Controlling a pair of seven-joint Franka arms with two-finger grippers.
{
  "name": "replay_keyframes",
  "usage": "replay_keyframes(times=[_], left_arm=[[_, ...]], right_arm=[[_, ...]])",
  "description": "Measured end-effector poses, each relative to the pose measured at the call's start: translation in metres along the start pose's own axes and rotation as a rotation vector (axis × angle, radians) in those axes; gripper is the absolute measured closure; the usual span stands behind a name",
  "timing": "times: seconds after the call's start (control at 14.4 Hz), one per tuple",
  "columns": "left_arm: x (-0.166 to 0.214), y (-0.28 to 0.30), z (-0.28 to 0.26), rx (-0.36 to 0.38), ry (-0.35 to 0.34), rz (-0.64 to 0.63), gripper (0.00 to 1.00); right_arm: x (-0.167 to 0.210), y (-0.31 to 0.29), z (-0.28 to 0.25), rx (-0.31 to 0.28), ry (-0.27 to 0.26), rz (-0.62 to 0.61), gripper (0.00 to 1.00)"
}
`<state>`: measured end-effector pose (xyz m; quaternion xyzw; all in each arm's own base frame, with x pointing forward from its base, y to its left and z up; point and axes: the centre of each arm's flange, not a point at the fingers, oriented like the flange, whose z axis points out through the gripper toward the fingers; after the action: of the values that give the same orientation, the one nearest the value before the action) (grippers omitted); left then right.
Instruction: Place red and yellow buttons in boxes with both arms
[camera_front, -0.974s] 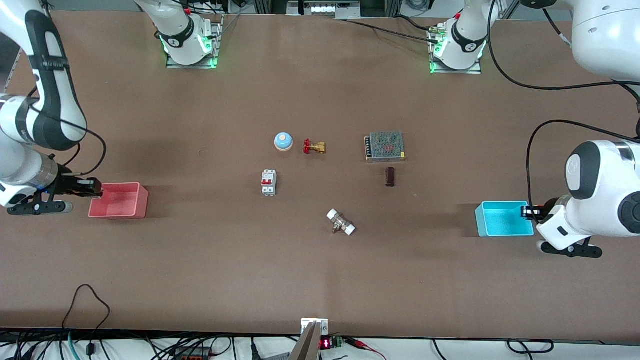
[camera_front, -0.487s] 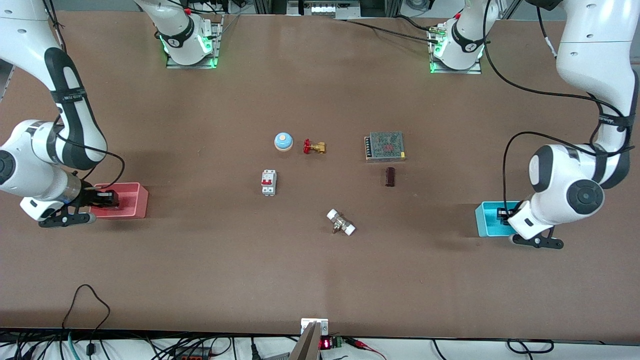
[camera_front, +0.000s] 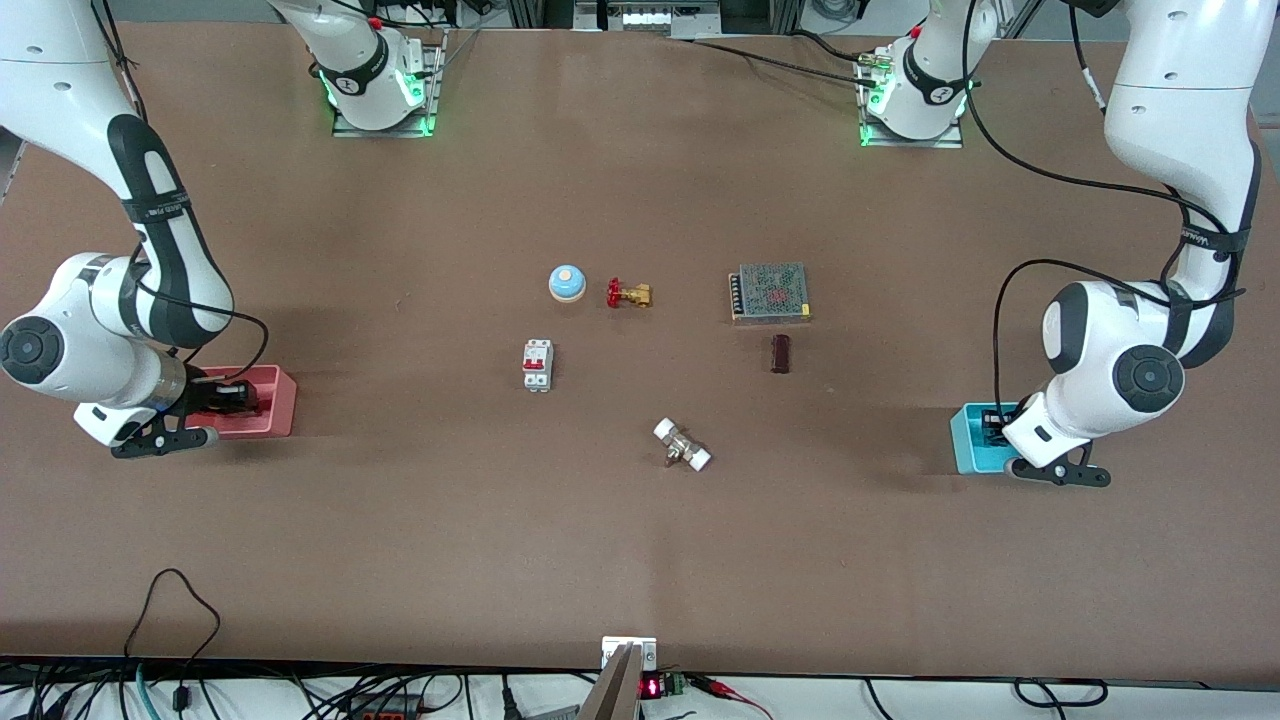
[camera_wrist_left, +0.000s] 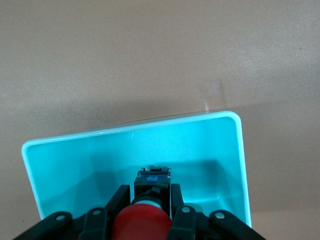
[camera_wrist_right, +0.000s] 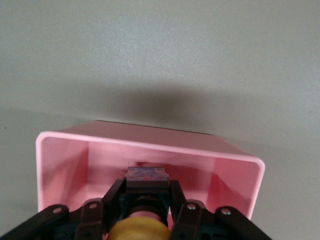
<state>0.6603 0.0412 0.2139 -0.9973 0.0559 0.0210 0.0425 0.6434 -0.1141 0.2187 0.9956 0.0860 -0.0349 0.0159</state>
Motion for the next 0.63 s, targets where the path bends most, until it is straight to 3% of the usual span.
replay_keyframes(times=[0.21,0.42,0.49,0.63], left_arm=[[0.000,0.000,-0.001,0.000,0.002,0.000,0.30],[0.001,-0.001,-0.014,0.003,0.012,-0.001,0.01],[0.001,-0.001,-0.019,0.004,0.009,-0.002,0.00],[0.001,-0.002,-0.031,0.006,0.007,-0.003,0.00]], right_arm=[[0.000,0.000,0.002,0.001,-0.002,0.000,0.53],[0.002,0.001,-0.001,-0.001,0.004,0.000,0.28],[0.002,0.001,-0.002,-0.002,0.006,0.001,0.14],[0.005,0.002,-0.007,-0.006,0.017,0.001,0.00]])
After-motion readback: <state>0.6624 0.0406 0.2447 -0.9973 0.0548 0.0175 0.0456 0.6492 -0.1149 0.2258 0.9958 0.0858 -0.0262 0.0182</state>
